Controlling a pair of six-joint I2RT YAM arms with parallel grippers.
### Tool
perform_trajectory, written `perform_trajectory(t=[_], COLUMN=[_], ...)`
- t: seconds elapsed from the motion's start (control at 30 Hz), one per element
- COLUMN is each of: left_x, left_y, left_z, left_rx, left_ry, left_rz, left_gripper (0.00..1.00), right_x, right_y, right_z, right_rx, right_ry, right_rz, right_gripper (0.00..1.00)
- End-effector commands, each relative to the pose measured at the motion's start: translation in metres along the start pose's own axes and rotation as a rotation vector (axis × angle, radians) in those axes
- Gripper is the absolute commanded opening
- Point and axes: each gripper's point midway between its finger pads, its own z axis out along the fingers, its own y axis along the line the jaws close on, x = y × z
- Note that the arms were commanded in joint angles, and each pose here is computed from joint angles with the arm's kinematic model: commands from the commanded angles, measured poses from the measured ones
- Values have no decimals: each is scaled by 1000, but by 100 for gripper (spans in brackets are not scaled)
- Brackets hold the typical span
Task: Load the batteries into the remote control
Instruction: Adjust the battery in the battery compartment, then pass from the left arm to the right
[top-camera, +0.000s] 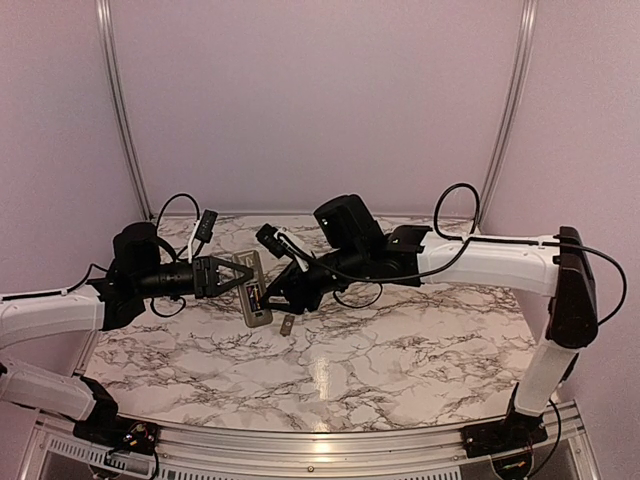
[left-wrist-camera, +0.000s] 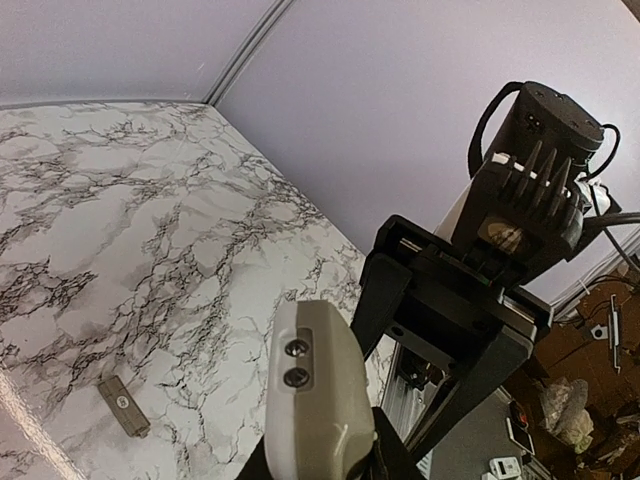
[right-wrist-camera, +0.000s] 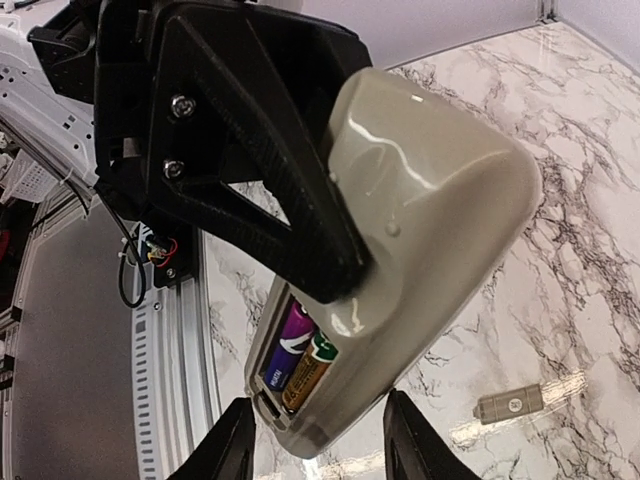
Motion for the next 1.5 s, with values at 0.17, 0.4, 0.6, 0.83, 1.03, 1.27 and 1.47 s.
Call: perform_trajectory(t=[0.17, 0.4, 0.6, 0.83, 1.03, 1.27, 1.47], left_x=[7, 14, 23, 31, 34, 33, 29], left_y=[-17, -30, -39, -47, -55, -57, -54], left_z=[5, 9, 13, 18, 20, 23, 24], left_rx=[83, 137, 175, 207, 231, 232, 205], left_ry=[45, 78, 111, 143, 153, 157, 140], left_rz=[52, 69, 83, 86, 98, 103, 113], left_gripper=[0, 0, 0, 0, 0, 0, 0], right_x=[-28, -38, -51, -51, -49, -47, -40], right_y=[16, 20, 16, 20, 24, 33, 34], right_z=[-31, -31, -42, -41, -36, -34, -29], right_rx=[-193, -255, -283, -325, -373, -411, -419], right_ry=[-115, -132, -173, -171, -168, -151, -122], right_rz=[36, 46, 63, 73, 65, 60, 74], right_gripper=[41, 39, 31, 26, 24, 23, 28])
